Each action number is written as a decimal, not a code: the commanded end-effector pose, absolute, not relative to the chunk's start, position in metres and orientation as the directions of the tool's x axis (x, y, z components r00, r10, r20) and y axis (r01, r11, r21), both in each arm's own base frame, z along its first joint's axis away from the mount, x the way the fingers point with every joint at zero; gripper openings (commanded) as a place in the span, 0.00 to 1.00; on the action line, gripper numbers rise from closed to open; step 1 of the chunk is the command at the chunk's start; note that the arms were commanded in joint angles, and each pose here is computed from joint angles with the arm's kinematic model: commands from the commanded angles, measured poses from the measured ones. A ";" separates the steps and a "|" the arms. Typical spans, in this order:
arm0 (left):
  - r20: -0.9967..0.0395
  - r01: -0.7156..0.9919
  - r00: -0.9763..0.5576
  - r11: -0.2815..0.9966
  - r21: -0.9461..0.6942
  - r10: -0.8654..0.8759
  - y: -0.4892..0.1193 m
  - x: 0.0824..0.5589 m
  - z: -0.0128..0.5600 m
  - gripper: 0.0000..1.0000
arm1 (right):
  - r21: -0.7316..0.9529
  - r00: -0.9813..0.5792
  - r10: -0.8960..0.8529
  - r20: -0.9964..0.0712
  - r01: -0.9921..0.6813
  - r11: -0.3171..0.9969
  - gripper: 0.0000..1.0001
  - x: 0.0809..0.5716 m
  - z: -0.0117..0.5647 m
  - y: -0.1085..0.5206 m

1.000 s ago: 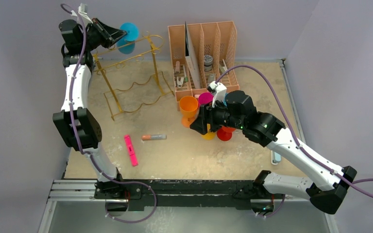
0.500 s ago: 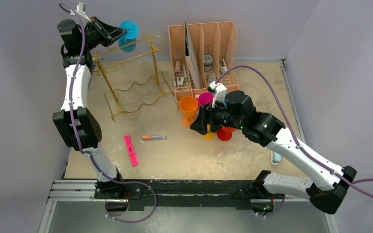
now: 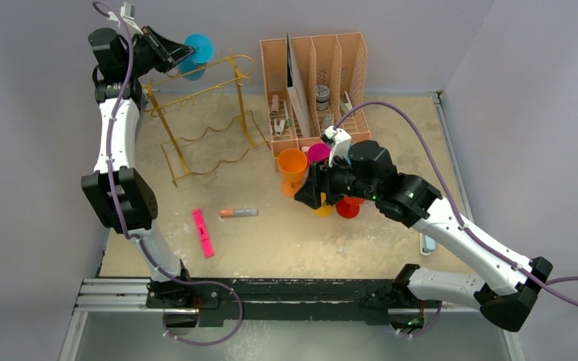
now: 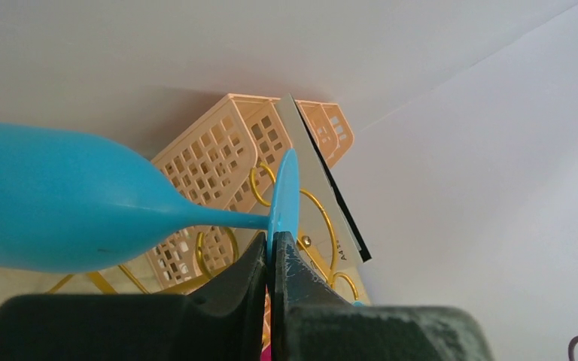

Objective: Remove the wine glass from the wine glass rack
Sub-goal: Pick up the wine glass from the wine rack, then place the wine glass at the center of the board.

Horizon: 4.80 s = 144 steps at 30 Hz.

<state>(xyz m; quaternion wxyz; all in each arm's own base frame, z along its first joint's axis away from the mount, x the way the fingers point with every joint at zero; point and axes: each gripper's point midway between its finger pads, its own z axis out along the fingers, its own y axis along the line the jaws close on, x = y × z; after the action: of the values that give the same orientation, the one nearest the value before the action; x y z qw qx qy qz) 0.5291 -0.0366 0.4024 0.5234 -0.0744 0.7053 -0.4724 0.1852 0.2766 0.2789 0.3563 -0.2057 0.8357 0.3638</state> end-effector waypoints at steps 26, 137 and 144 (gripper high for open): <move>-0.961 0.780 -0.070 0.586 -0.220 -0.267 -0.084 0.375 0.495 0.00 | 0.475 -0.597 -0.025 -0.802 -0.663 0.579 0.66 0.196 0.299 0.298; -0.789 0.778 -0.614 0.153 -0.609 -0.019 -0.210 0.153 0.349 0.37 | 0.593 -0.576 0.180 -0.797 -0.804 0.051 0.00 0.165 0.379 0.359; -0.794 0.786 -0.604 0.116 -0.608 -0.068 -0.216 0.159 0.357 0.28 | 0.601 -0.586 0.184 -0.789 -0.798 0.035 0.00 0.164 0.379 0.362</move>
<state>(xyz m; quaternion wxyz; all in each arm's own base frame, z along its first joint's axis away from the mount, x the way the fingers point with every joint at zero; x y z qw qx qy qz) 0.1573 -0.2117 0.3397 0.3244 0.2566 0.6865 -0.5981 0.1647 0.3608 0.3550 0.3529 -0.2485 0.6443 0.6314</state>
